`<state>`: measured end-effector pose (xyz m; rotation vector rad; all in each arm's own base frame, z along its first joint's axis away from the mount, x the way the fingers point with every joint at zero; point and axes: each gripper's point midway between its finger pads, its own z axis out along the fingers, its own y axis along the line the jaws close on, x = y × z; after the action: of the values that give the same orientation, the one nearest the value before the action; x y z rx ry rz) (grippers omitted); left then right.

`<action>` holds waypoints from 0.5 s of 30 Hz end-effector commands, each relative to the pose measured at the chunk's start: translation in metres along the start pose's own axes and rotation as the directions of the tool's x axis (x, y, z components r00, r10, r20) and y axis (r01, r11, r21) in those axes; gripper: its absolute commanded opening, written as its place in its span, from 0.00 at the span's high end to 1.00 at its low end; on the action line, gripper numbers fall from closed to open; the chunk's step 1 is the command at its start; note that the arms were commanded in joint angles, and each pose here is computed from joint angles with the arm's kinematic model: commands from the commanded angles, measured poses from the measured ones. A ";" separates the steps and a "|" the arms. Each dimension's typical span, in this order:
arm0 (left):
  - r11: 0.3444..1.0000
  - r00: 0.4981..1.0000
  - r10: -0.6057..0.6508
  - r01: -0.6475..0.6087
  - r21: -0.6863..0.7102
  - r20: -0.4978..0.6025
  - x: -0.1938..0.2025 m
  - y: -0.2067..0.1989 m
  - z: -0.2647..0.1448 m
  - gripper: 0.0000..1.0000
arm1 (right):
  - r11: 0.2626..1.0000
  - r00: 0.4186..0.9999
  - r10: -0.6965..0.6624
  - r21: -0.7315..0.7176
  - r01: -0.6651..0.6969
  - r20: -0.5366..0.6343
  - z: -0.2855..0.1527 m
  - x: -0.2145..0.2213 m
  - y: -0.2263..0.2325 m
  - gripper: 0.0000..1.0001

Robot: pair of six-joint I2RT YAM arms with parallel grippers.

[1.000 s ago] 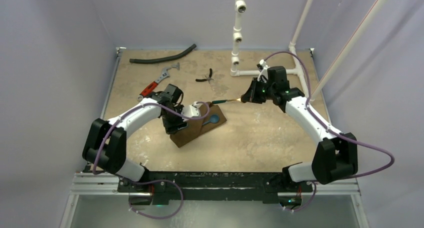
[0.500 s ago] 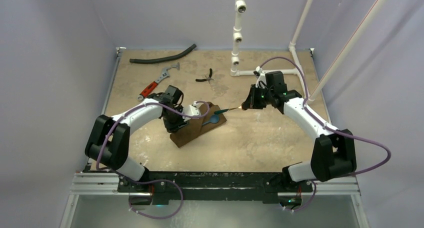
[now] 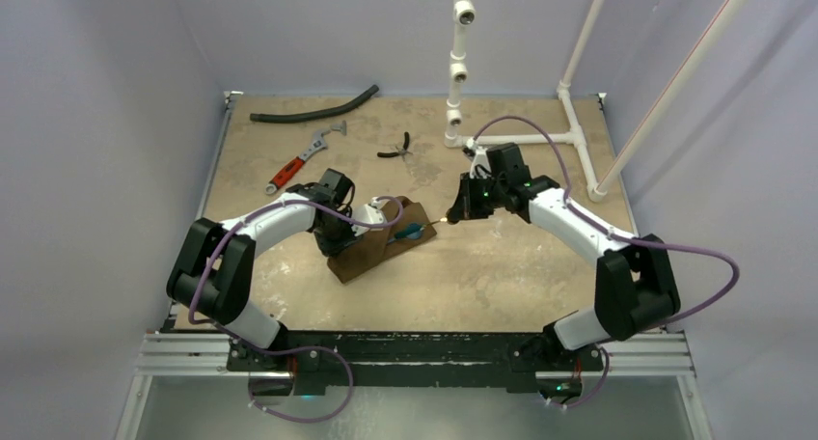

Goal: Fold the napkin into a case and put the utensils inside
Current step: Insert the spoon into the folded napkin.

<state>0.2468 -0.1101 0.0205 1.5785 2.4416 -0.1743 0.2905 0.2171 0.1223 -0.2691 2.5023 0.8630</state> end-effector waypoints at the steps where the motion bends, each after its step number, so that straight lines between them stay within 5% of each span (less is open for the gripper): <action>1: 1.000 1.000 -0.007 0.007 -0.011 0.014 -0.001 0.003 0.006 0.77 | 0.998 1.000 -0.024 -0.056 0.025 0.017 0.010 -0.011 0.015 1.00; 15: 1.000 1.000 0.016 -0.016 -0.007 0.015 -0.001 0.000 0.007 0.80 | 0.974 0.996 -0.065 -0.220 0.052 -0.054 0.066 -0.012 0.062 1.00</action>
<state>0.2461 -0.1104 0.0197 1.5787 2.4413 -0.1778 0.3000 0.2790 0.0998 -0.3891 2.5185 1.0155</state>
